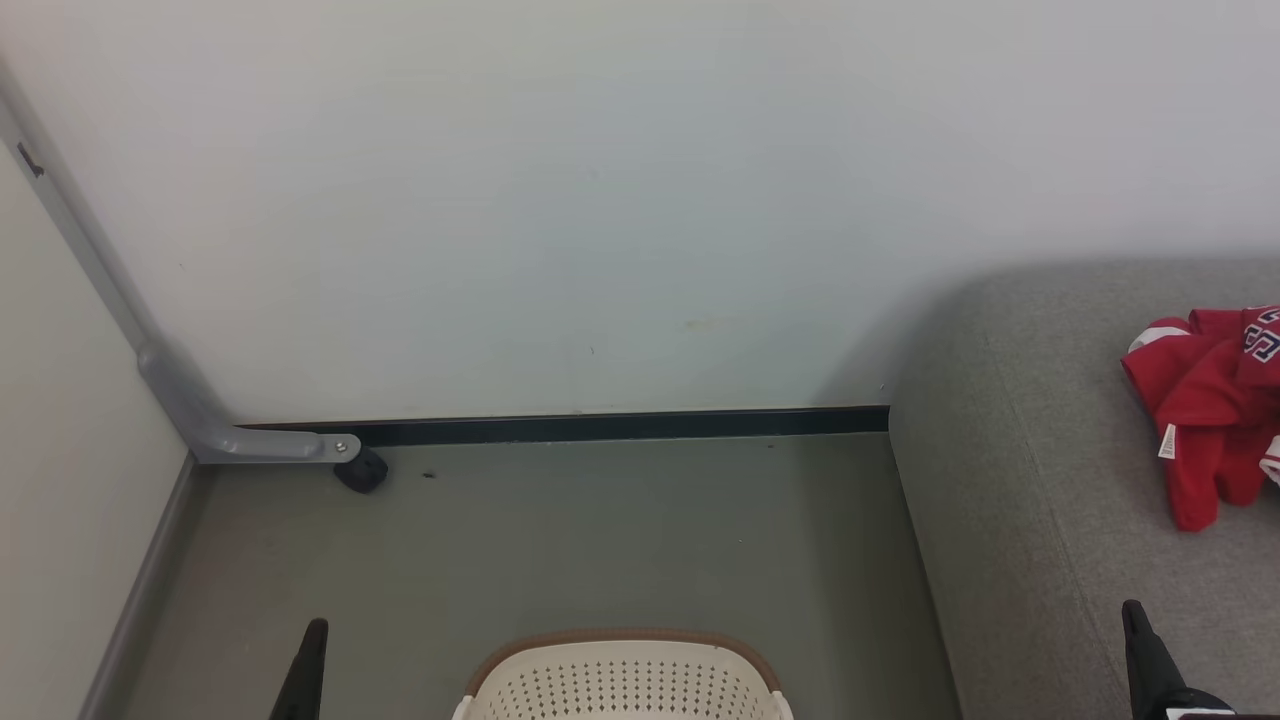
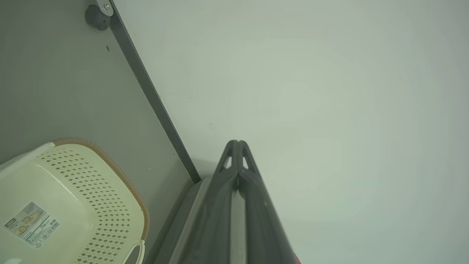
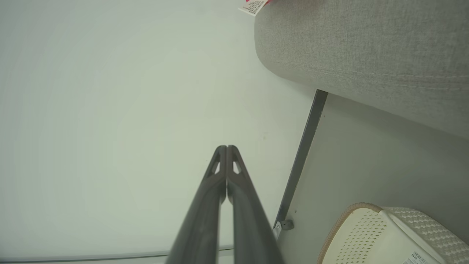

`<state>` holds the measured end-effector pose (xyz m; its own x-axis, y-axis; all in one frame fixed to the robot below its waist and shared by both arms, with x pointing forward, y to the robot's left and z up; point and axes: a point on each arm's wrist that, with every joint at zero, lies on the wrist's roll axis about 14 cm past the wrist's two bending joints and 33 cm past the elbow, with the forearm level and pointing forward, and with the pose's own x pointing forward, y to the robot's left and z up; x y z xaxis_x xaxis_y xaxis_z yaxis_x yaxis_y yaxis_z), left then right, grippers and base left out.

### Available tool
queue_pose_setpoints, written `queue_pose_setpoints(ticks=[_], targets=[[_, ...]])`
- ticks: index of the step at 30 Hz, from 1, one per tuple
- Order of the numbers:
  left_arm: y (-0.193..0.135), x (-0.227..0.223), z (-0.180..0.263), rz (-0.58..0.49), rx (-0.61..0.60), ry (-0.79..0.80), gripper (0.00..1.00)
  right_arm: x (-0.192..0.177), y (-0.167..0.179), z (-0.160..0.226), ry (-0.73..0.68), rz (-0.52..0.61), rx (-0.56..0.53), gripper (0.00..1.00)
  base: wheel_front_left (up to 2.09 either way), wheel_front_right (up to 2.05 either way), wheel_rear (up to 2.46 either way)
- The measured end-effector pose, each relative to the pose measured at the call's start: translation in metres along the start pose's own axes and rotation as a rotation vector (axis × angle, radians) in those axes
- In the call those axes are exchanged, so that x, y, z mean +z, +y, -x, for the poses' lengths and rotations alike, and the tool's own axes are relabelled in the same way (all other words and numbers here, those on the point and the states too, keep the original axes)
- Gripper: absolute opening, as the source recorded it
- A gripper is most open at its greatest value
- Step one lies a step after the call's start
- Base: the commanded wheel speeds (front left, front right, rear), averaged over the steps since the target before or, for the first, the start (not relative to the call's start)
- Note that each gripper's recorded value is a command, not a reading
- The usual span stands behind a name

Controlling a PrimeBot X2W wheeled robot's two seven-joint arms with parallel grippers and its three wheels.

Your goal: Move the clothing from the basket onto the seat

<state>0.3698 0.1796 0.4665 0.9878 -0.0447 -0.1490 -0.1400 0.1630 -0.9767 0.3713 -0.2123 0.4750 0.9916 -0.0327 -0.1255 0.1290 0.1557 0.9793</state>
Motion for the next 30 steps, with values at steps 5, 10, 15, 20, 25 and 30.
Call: queue_pose_setpoints(ticks=[5, 10, 15, 20, 25, 30], targets=[[-0.004, 0.006, -0.003, 0.071, -0.021, -0.014, 0.0, -0.002, 0.001, -0.002, 0.003, -0.076, 0.011, 0.0, 0.0, 0.0, 0.0], [-0.005, 0.01, -0.003, 0.145, -0.034, -0.023, 0.0, -0.005, 0.003, -0.005, 0.003, -0.154, 0.022, 0.0, 0.0, 0.0, 0.0], [-0.007, 0.012, -0.004, 0.166, -0.044, -0.027, 0.0, -0.006, 0.003, -0.005, 0.007, -0.162, 0.023, 0.0, 0.0, 0.0, 0.0], [-0.009, 0.011, -0.006, 0.167, -0.05, -0.027, 0.0, -0.006, 0.003, -0.005, 0.007, -0.162, 0.023, 0.0, 0.0, 0.0, 0.0], [-0.009, 0.011, -0.006, 0.167, -0.05, -0.027, 0.0, -0.006, 0.003, -0.005, 0.007, -0.162, 0.023, 0.0, 0.0, 0.0, 0.0], [-0.009, 0.011, -0.006, 0.167, -0.05, -0.027, 0.0, -0.006, 0.003, -0.005, 0.007, -0.162, 0.023, 0.0, 0.0, 0.0, 0.0]])
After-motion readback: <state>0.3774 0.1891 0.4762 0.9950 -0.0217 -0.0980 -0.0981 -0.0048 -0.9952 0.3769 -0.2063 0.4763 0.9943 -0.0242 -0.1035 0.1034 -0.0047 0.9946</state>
